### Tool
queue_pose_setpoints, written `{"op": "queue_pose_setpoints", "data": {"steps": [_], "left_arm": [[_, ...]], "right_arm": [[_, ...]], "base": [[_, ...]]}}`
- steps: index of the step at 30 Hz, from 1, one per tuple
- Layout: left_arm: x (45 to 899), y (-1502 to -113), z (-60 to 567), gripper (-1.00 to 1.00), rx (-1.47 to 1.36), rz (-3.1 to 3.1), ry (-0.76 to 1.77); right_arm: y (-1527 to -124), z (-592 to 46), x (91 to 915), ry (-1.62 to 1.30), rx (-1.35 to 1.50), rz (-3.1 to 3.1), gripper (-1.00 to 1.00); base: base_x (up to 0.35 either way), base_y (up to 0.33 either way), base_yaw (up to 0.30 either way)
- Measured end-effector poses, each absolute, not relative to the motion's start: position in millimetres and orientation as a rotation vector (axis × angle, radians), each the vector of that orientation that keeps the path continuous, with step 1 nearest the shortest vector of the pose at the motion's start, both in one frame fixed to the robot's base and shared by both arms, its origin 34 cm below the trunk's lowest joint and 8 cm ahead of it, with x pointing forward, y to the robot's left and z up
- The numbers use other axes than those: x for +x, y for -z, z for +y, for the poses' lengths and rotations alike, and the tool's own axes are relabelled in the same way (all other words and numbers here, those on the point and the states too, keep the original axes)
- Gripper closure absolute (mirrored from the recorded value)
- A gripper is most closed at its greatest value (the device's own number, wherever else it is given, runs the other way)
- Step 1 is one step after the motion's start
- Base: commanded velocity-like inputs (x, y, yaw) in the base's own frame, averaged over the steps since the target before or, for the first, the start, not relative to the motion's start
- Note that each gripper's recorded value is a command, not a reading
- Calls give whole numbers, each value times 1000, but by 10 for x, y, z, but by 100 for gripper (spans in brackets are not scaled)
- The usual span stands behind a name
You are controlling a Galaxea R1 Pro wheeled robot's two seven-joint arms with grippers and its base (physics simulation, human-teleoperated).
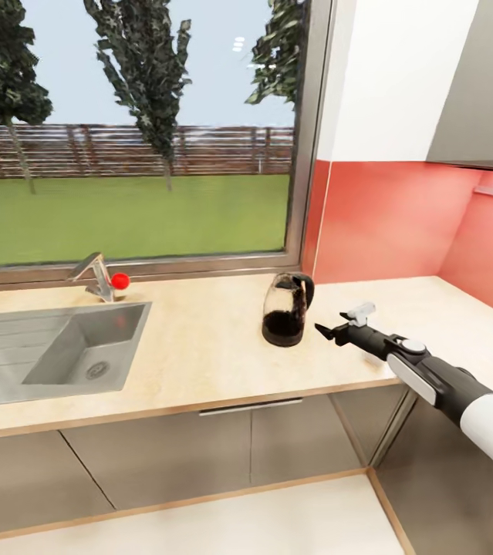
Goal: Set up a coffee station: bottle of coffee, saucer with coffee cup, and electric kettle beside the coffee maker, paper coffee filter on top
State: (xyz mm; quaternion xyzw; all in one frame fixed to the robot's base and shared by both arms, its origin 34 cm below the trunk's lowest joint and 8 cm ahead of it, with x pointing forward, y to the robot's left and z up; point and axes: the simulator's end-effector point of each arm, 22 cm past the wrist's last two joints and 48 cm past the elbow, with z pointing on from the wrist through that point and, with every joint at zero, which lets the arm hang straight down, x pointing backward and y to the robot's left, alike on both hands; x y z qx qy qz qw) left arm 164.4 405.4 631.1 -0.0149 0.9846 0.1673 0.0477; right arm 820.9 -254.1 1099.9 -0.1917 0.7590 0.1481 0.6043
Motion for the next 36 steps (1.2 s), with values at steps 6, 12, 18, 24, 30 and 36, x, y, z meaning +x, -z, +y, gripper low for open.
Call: {"op": "queue_pose_setpoints", "data": {"steps": [6, 12, 18, 24, 30, 36], "left_arm": [[1620, -6311, 4058, -100, -40, 3007, -511], [1424, -6318, 4074, -100, -28, 3037, -519], [1238, -6333, 4109, -100, -16, 3072, -534], [1092, -6347, 4136, -100, -3, 3109, -551], [790, -6376, 4145, -100, 10, 3207, -578], [714, -6385, 4134, -100, 13, 3235, -583]], "right_arm": [[-10667, -2863, 8185, -312, -409, 1837, -100], [-10419, -2995, 8035, -379, -434, 1888, -100], [-10399, -3005, 7888, -461, -492, 1888, -100], [-10401, -3001, 7850, -480, -509, 1886, -100], [-10400, -2989, 7844, -485, -512, 1886, -100], [-10401, -2967, 7844, -489, -514, 1884, -100]], "base": [[119, -1, 0], [14, 0, 0], [1, 0, 0], [0, 0, 0], [0, 0, 0], [0, 0, 0]]}}
